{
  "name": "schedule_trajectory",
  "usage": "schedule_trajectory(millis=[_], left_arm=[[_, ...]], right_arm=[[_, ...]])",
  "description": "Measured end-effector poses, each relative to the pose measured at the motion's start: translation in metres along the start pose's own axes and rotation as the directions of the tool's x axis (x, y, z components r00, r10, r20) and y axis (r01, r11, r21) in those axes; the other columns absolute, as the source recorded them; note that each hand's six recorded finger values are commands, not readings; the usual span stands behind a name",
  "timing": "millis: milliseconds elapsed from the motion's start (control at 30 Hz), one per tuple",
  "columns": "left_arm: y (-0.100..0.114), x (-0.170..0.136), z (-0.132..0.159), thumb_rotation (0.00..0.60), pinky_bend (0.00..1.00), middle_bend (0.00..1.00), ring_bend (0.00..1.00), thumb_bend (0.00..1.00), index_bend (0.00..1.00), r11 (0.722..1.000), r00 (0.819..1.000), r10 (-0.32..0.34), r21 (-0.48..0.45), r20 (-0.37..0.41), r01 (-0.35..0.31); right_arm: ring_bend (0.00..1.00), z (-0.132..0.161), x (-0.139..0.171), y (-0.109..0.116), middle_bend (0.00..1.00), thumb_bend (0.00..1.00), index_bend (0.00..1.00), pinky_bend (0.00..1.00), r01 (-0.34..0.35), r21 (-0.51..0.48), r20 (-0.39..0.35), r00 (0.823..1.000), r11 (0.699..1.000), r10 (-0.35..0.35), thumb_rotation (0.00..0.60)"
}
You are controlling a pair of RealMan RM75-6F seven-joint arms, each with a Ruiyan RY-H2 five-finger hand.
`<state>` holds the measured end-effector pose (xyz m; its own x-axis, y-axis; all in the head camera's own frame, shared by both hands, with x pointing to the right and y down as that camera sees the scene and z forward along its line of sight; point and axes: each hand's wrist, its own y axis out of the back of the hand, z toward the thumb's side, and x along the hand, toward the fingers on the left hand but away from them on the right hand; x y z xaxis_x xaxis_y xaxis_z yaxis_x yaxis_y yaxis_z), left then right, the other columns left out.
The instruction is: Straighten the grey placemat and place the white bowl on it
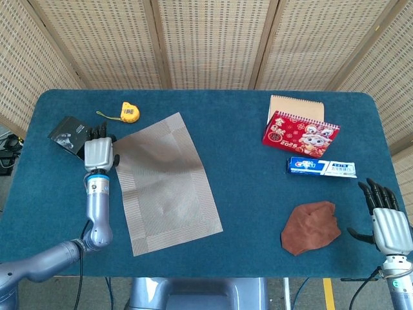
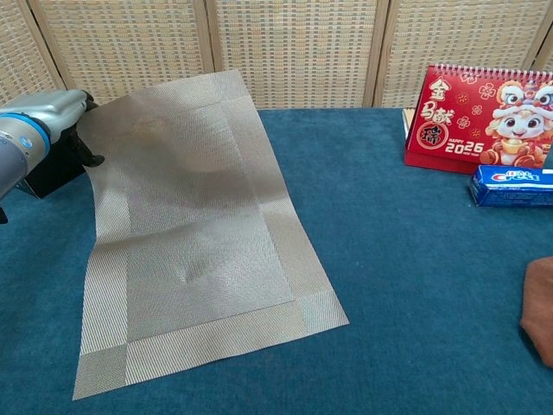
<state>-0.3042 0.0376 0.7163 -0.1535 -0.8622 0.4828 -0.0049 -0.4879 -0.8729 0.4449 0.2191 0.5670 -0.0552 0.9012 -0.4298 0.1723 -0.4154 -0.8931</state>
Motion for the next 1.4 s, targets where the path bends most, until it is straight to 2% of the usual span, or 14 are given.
schedule_trajectory(millis=[133,267,400,600,700,900,1033,1167,1400], left_arm=[[0.011,-0.003,-0.002,0.6,0.0,0.0,0.0,0.07,0.0,0.996,0.999,0.035,-0.088,0.04,-0.031],[0.035,-0.014,-0.005,0.6,0.0,0.0,0.0,0.07,0.0,0.977,0.988,0.103,-0.198,0.115,-0.079],[0.052,-0.031,-0.014,0.6,0.0,0.0,0.0,0.07,0.0,0.966,0.976,0.133,-0.242,0.173,-0.089],[0.061,-0.07,-0.043,0.6,0.0,0.0,0.0,0.1,0.0,0.972,0.964,0.141,-0.215,0.228,-0.091],[0.058,-0.094,-0.064,0.6,0.0,0.0,0.0,0.1,0.0,0.978,0.965,0.129,-0.19,0.228,-0.086],[0.044,-0.149,-0.1,0.6,0.0,0.0,0.0,0.11,0.0,0.976,0.971,0.121,-0.201,0.208,-0.079],[0.039,-0.179,-0.117,0.6,0.0,0.0,0.0,0.11,0.0,0.976,0.967,0.149,-0.189,0.206,-0.11],[0.037,-0.205,-0.143,0.6,0.0,0.0,0.0,0.11,0.0,0.972,0.968,0.188,-0.171,0.163,-0.16],[0.038,-0.243,-0.173,0.6,0.0,0.0,0.0,0.11,0.0,0.97,0.966,0.217,-0.137,0.137,-0.199]], right_arm=[[0.0,0.002,0.001,0.0,0.0,0.02,0.07,0.0,-0.002,-0.001,-0.005,1.0,1.0,0.002,0.6],[0.0,0.004,0.002,0.0,0.0,0.02,0.07,0.0,-0.003,-0.004,-0.011,1.0,1.0,0.003,0.6],[0.0,0.006,0.004,-0.001,0.0,0.02,0.07,0.0,-0.003,-0.002,-0.02,1.0,1.0,0.003,0.6],[0.0,0.009,0.008,0.0,0.0,0.02,0.07,0.0,-0.007,-0.001,-0.031,0.999,1.0,0.007,0.6],[0.0,0.011,0.009,0.0,0.0,0.02,0.07,0.0,-0.007,0.0,-0.039,0.999,1.0,0.007,0.6],[0.0,0.017,0.013,-0.004,0.0,0.02,0.07,0.0,-0.018,0.013,-0.061,0.998,1.0,0.019,0.6],[0.0,0.02,0.015,-0.008,0.0,0.02,0.07,0.0,-0.027,0.025,-0.075,0.997,0.999,0.029,0.6],[0.0,0.023,0.016,-0.012,0.0,0.02,0.07,0.0,-0.037,0.038,-0.086,0.996,0.999,0.04,0.6],[0.0,0.034,0.018,-0.022,0.0,0.0,0.1,0.0,-0.053,0.05,-0.127,0.99,0.997,0.059,0.6]])
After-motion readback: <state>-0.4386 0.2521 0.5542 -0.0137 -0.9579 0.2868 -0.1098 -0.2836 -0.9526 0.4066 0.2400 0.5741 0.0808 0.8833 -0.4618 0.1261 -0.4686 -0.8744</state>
